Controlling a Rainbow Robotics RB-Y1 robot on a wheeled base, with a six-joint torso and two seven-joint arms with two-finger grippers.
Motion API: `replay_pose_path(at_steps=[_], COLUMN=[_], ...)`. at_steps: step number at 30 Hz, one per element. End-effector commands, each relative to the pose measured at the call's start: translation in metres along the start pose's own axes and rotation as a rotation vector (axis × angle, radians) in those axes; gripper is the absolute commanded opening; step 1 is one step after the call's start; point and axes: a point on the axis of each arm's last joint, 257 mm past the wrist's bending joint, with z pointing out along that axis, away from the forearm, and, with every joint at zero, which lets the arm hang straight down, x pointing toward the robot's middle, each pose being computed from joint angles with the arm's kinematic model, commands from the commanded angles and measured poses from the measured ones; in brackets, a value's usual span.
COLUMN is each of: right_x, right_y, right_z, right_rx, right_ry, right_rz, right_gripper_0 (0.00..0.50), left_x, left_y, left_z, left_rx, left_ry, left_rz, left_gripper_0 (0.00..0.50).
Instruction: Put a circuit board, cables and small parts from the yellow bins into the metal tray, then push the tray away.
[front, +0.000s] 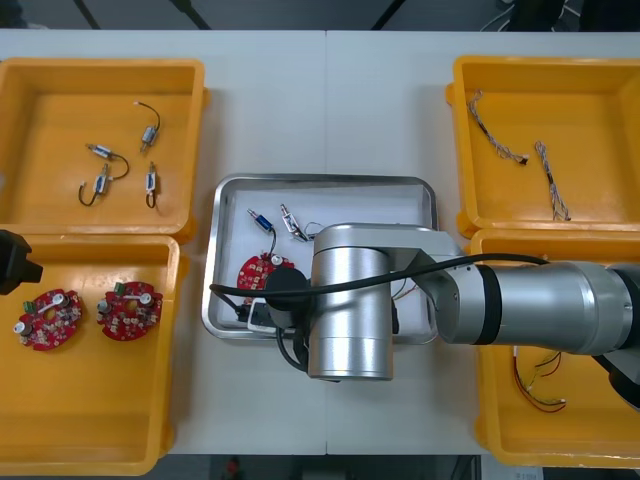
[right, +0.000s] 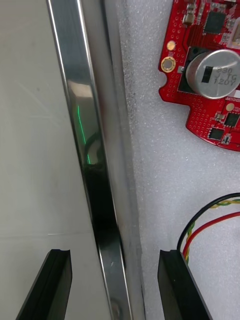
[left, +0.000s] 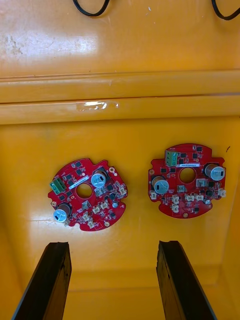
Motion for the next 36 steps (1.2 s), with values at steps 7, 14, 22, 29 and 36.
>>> replay_pose_path(at_steps=[7,14,22,29,36], right_x=[-0.021,-0.024,-0.019,-0.013,-0.009], right_y=[0.000,-0.001,-0.015,-0.038,-0.067], right_z=[-0.005,-0.005,-0.006,-0.021,-0.035], right_rx=[0.029,0.031,0.068,0.139,0.206], right_ry=[-0.038,-0.051,-0.056,-0.058,-0.044], right_rz=[-0.024,-0.027,-0.030,-0.061,-0.084], right_gripper_0=[0.398,0.000,0.000,0.000,0.000], left_x=[-0.008,-0.008,-0.008,-0.008,-0.008], left_y=[0.015,0.015,0.015,0.015,0.015], left_z=[-0.012,-0.012,-0.012,-0.012,-0.012], left_rx=[-0.041,-0.041,-0.041,-0.041,-0.041], left_ry=[-0.019,-0.019,-0.019,-0.019,-0.019], left_rz=[-0.007,-0.007,-0.007,-0.007,-0.007], left_gripper_0=[0.500,0.500,0.500,0.500,0.500])
